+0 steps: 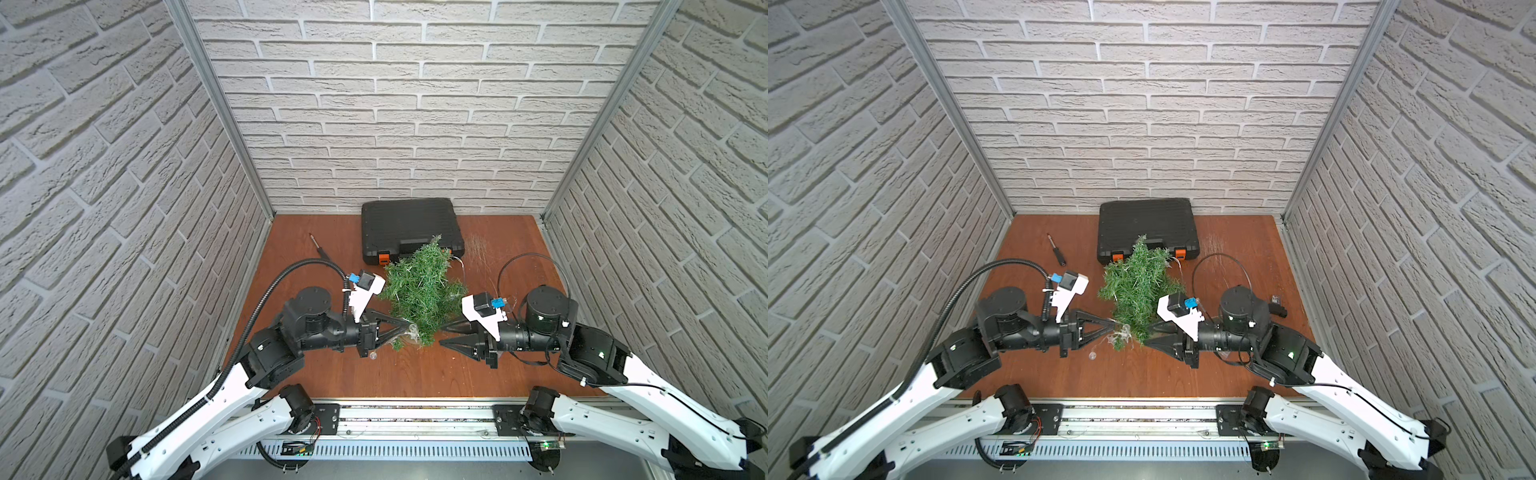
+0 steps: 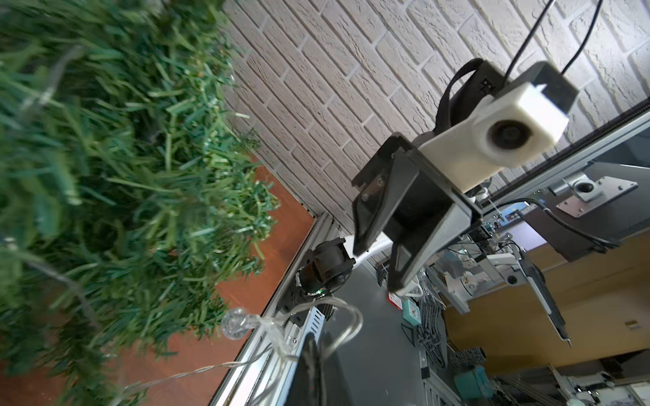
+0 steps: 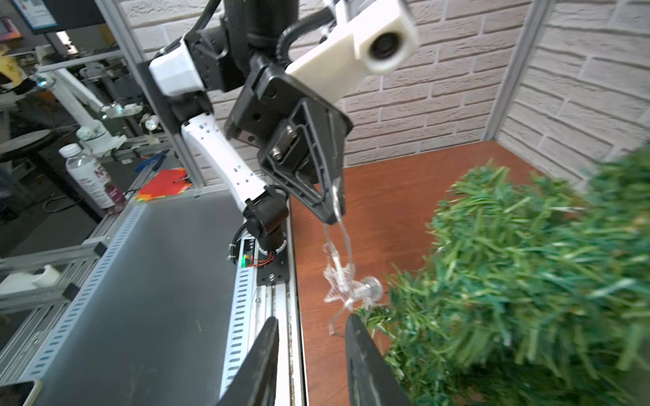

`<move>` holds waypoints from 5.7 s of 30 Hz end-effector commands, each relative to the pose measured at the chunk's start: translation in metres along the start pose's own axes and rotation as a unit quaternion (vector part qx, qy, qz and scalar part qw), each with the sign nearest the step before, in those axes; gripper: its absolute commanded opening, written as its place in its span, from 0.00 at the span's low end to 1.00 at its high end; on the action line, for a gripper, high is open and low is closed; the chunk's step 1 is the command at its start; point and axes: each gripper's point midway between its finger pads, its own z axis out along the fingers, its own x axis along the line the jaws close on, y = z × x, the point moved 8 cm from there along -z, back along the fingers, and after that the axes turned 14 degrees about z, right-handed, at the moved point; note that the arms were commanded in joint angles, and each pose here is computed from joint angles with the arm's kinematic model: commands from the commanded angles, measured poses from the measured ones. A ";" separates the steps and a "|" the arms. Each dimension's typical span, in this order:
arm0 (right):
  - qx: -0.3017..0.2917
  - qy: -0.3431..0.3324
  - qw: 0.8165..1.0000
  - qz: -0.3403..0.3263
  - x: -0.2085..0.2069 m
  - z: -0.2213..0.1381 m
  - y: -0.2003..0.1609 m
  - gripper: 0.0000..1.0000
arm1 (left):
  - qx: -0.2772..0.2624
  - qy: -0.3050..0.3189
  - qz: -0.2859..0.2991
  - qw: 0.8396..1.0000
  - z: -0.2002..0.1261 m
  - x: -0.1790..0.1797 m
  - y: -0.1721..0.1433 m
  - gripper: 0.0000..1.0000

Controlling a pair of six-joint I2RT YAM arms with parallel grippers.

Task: Wrap string light around the christmas tree
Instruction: Wrap the light string around the Christmas tree.

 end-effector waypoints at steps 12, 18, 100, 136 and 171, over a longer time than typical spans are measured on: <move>-0.033 -0.040 0.998 -0.019 -0.003 0.026 -0.027 0.40 | -0.096 -0.028 0.004 0.995 0.025 -0.031 0.049 0.00; -0.056 -0.039 0.997 -0.025 -0.001 0.023 -0.027 0.40 | -0.096 -0.018 0.007 0.995 0.030 -0.033 0.054 0.00; -0.198 -0.611 0.761 -0.098 -0.047 -0.116 0.075 0.03 | -0.109 0.013 0.182 0.977 0.098 -0.066 0.106 0.00; -0.218 -0.468 0.856 0.030 -0.222 -0.061 0.160 0.03 | -0.144 0.230 0.248 0.930 -0.001 0.002 0.136 0.71; -0.290 -0.198 0.930 0.112 -0.250 0.007 0.184 0.03 | -0.080 0.062 0.223 0.970 0.093 0.232 0.157 0.82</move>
